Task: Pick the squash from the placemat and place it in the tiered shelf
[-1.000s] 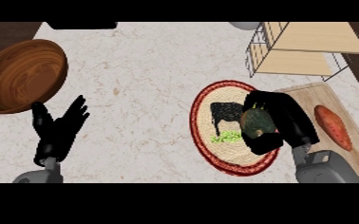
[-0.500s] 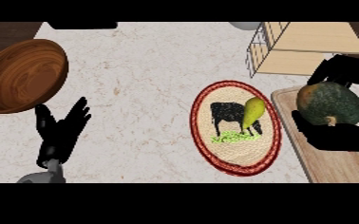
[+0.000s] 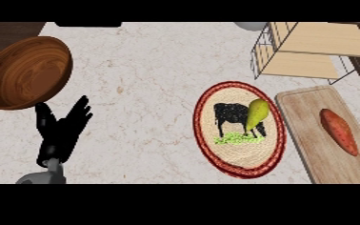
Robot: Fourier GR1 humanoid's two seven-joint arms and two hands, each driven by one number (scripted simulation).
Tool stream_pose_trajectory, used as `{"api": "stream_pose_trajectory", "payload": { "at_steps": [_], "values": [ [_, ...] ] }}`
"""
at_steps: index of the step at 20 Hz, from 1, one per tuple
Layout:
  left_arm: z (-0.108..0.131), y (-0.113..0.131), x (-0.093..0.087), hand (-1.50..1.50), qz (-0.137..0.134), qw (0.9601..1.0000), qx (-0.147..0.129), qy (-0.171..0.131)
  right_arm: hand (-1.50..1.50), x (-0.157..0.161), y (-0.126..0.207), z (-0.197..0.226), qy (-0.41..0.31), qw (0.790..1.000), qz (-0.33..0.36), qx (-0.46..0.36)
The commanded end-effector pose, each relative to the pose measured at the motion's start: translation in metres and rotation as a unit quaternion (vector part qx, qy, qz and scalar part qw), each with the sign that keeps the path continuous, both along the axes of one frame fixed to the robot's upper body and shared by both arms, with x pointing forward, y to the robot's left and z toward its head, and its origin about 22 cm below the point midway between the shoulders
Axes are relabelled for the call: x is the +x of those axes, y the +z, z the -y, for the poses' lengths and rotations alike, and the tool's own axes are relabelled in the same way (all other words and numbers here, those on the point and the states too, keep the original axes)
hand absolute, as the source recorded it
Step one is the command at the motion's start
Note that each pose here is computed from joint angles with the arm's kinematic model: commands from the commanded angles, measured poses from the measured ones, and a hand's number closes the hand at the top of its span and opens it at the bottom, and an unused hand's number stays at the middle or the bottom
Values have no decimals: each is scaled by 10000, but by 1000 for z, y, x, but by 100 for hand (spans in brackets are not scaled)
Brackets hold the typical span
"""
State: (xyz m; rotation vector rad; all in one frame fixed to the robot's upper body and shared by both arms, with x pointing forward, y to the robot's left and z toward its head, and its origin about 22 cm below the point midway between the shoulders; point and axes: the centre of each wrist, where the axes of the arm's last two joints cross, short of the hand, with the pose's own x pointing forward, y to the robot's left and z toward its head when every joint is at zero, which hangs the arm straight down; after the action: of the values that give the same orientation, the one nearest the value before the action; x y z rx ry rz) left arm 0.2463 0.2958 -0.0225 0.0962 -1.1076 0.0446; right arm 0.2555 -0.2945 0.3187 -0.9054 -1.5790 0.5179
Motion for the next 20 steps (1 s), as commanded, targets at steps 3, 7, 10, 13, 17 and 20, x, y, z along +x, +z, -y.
{"api": "stream_pose_trajectory", "payload": {
  "at_steps": [3, 7, 10, 13, 17, 20],
  "values": [
    [0, 1, -8, 0, 32, 10000, 14, -80, 150, 28, 31, 30, -318, 9993, 122, 153],
    [-3, -2, 10, 0, 70, 9999, -54, -57, 150, 51, 59, 51, -317, 9992, 193, 169],
    [10, -13, 0, 0, 42, 9999, -45, -106, 150, 83, 49, 49, -348, 9992, 153, 109],
    [18, -15, 13, 0, 41, 9999, -63, -122, 150, 87, 49, 90, -114, 9998, -130, 80],
    [2, -11, 15, 0, 146, 9998, 64, -90, 150, 111, 25, 80, 43, 9992, -302, -261],
    [-9, -5, -4, 0, 53, 9999, -56, -88, 150, 118, 14, 72, -20, 9989, -275, -386]
  ]
}}
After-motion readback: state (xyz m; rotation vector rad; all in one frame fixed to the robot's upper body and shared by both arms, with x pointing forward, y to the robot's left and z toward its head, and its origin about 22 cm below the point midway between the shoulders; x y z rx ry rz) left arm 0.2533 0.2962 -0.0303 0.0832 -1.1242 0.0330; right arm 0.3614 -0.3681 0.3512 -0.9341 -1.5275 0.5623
